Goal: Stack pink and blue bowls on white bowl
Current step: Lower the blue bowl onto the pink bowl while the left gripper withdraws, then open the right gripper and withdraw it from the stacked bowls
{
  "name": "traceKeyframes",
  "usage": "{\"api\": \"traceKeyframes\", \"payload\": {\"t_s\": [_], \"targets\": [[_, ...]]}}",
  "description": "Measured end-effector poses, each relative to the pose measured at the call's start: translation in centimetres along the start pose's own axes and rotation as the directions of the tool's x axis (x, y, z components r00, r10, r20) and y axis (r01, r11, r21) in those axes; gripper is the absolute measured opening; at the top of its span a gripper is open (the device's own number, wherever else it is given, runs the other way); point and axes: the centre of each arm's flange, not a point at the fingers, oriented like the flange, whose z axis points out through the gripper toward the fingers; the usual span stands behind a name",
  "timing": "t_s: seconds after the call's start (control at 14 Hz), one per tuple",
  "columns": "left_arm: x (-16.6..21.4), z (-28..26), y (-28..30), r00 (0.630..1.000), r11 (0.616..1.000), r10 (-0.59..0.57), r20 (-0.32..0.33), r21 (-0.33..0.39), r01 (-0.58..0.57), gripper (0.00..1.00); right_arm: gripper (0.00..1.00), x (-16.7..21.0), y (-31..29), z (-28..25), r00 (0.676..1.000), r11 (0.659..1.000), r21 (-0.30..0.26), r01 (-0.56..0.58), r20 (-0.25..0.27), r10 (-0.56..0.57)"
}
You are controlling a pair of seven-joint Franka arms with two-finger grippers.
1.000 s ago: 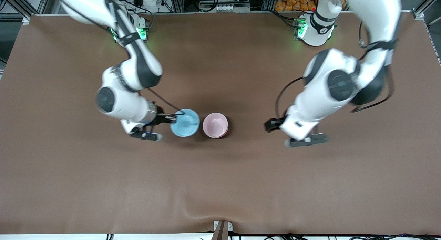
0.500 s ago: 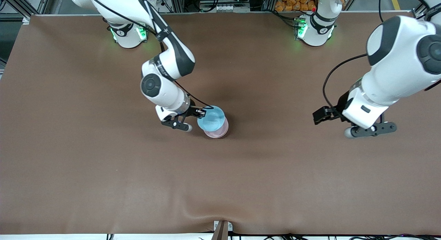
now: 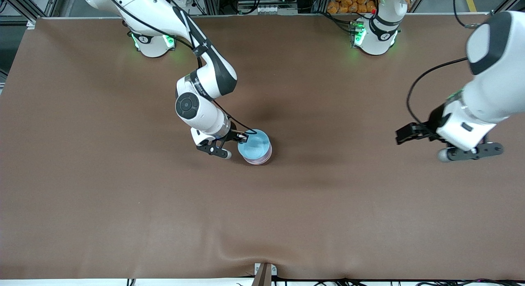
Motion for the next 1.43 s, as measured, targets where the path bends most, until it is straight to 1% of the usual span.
{"api": "traceKeyframes", "payload": {"t_s": [0.21, 0.29, 0.43, 0.5, 0.64, 0.79, 0.86, 0.93, 1.07, 1.21, 1.36, 1.43], "targets": [[-2.5, -3.3, -1.8, 0.999, 0.999, 0.017, 0.037, 0.034, -0.018, 1.00, 0.03, 0.1, 0.1, 0.3, 1.000, 1.000, 0.004, -0.014, -0.002, 0.014], [-3.5, -4.8, -2.3, 0.999, 0.999, 0.030, 0.037, 0.043, -0.031, 1.00, 0.09, 0.1, 0.1, 0.3, 1.000, 1.000, 0.003, -0.016, -0.001, 0.016], [-5.5, -7.6, -3.6, 0.998, 0.997, 0.051, 0.034, 0.060, -0.053, 1.00, 0.30, 0.1, 0.2, 0.3, 1.000, 1.000, 0.002, -0.021, -0.001, 0.021], [-6.5, -8.7, -4.1, 0.998, 0.996, 0.052, 0.045, 0.068, -0.055, 1.00, 0.42, 0.2, 0.2, 0.3, 1.000, 1.000, 0.002, -0.027, -0.002, 0.027], [-8.2, -10.0, -4.6, 0.996, 0.995, 0.054, 0.067, 0.077, -0.059, 1.00, 0.61, 0.7, 0.5, 0.1, 0.999, 0.999, 0.003, -0.038, -0.008, 0.038], [-8.8, -10.8, -5.0, 0.996, 0.995, 0.067, 0.063, 0.076, -0.072, 1.00, 0.83, 2.2, 1.1, -0.8, 0.998, 0.998, 0.011, -0.055, -0.021, 0.055], [-8.9, -11.2, -5.4, 0.995, 0.994, 0.076, 0.057, 0.074, -0.080, 1.00, 0.93, 3.2, 1.7, -1.7, 0.998, 0.998, 0.014, -0.058, -0.024, 0.059], [-9.1, -11.7, -5.9, 0.996, 0.994, 0.082, 0.048, 0.073, -0.085, 1.00, 1.00, 4.4, 2.5, -2.9, 0.998, 0.999, 0.016, -0.052, -0.022, 0.052], [-9.1, -12.6, -7.1, 0.993, 0.991, 0.118, 0.017, 0.068, -0.118, 1.00, 1.00, 7.6, 5.2, -6.2, 1.000, 1.000, 0.017, -0.023, -0.015, 0.023], [-8.2, -12.3, -8.6, 0.987, 0.985, 0.161, -0.013, 0.066, -0.160, 1.00, 1.00, 11.2, 9.1, -10.0, 1.000, 1.000, 0.019, 0.016, -0.012, -0.015], [-7.5, -11.4, -9.2, 0.986, 0.984, 0.168, -0.009, 0.066, -0.167, 1.00, 1.00, 14.5, 14.2, -13.9, 0.998, 0.998, 0.011, 0.060, -0.001, -0.060], [-7.4, -11.1, -9.1, 0.986, 0.984, 0.169, -0.006, 0.066, -0.168, 1.00, 1.00, 16.0, 17.1, -16.1, 0.996, 0.996, -0.003, 0.087, 0.007, -0.087]]}}
